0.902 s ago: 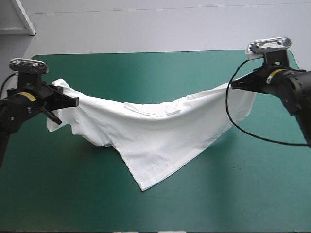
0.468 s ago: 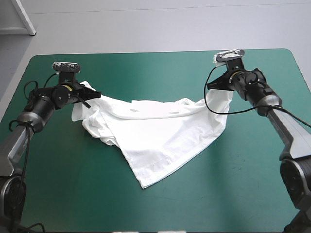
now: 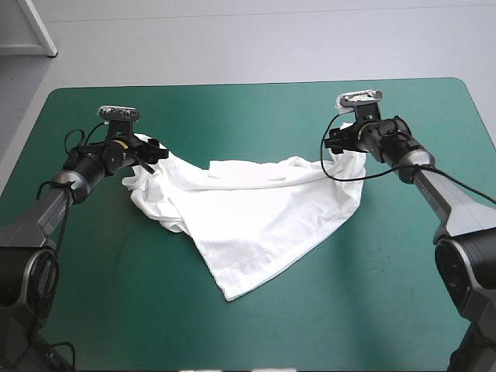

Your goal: Fold the cloth

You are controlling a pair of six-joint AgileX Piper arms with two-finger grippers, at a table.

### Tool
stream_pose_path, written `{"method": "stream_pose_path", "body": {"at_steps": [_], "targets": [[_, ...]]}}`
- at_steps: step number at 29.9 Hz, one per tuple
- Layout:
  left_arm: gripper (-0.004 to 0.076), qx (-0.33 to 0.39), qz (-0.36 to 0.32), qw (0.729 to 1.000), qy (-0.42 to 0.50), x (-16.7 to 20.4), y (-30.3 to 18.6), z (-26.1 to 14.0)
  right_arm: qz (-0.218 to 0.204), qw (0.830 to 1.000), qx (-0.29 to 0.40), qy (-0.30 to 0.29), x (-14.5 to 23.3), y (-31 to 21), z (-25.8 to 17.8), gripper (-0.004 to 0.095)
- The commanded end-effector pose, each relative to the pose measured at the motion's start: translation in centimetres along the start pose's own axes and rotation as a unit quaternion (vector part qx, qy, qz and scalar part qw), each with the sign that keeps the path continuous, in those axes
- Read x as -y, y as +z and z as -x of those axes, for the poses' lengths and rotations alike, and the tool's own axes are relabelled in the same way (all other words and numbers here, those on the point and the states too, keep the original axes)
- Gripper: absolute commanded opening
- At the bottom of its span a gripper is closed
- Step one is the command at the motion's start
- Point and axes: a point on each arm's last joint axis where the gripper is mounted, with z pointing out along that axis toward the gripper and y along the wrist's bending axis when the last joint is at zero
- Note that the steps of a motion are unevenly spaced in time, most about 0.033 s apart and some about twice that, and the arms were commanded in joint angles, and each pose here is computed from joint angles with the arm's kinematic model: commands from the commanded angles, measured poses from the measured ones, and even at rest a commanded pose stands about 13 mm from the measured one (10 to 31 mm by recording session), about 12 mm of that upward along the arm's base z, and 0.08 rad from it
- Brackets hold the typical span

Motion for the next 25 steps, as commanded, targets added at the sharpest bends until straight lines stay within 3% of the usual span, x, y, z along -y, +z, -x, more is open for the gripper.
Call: {"method": "stream_pose_path", "body": {"at_steps": [1,5,9,13,19,21,25], "targets": [[0.0664,0.065,0.000,0.998,-0.004,0.0,-5.1,3.5,-0.011,0.997,0.076,0.011,1.2,-6.4,3.3,0.0902],[0.0652,0.045,-0.009,0.999,-0.003,0.2,-9.6,4.0,-0.019,0.997,0.074,0.029,2.0,-11.7,3.6,0.0838],[0.0652,-0.006,-0.021,0.999,-0.025,0.5,-13.7,3.3,-0.030,0.998,0.021,0.045,2.8,-16.2,2.4,0.0804],[0.0652,-0.049,-0.025,0.998,-0.038,0.7,-16.0,2.4,-0.029,0.998,-0.039,0.038,2.9,-18.4,0.6,0.0772],[0.0652,-0.045,-0.003,0.998,-0.032,0.3,-16.4,2.4,-0.024,0.996,-0.077,0.021,2.8,-19.0,-1.8,0.0723],[0.0652,-0.029,0.012,0.999,-0.035,0.0,-16.0,2.8,-0.011,0.994,-0.103,0.024,2.5,-18.6,-2.7,0.0724],[0.0651,-0.008,0.032,0.998,-0.044,-1.1,-13.7,3.2,0.063,0.988,-0.138,0.026,1.0,-17.9,-4.0,0.0724]]}}
